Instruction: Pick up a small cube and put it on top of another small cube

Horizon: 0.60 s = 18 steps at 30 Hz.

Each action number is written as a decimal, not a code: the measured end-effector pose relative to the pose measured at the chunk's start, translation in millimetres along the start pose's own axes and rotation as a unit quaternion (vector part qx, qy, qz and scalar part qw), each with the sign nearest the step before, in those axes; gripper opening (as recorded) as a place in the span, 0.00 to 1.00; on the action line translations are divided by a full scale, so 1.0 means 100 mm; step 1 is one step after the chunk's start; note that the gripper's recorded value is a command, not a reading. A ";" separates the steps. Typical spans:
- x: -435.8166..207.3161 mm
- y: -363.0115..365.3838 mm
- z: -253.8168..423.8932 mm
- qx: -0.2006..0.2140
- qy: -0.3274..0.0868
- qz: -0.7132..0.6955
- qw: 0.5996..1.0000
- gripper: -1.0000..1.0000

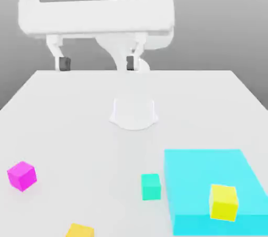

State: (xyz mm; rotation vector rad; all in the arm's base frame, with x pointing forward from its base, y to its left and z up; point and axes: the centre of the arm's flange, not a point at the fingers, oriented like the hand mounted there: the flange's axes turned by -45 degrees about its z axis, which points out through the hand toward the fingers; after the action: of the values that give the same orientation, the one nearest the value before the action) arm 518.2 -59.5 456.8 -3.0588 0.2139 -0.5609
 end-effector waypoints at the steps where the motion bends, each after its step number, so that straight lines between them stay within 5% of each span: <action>1: -0.01 0.04 0.18 -0.002 -0.012 0.004 1.000 0.50; 14: -0.72 0.61 2.38 -0.032 -0.167 0.052 0.984 0.50; 18: -0.95 0.67 2.94 -0.035 -0.176 0.054 0.982 0.50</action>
State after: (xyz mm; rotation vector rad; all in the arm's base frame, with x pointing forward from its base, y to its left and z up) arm 525.3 -113.2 145.6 -3.1173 0.3917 -0.0021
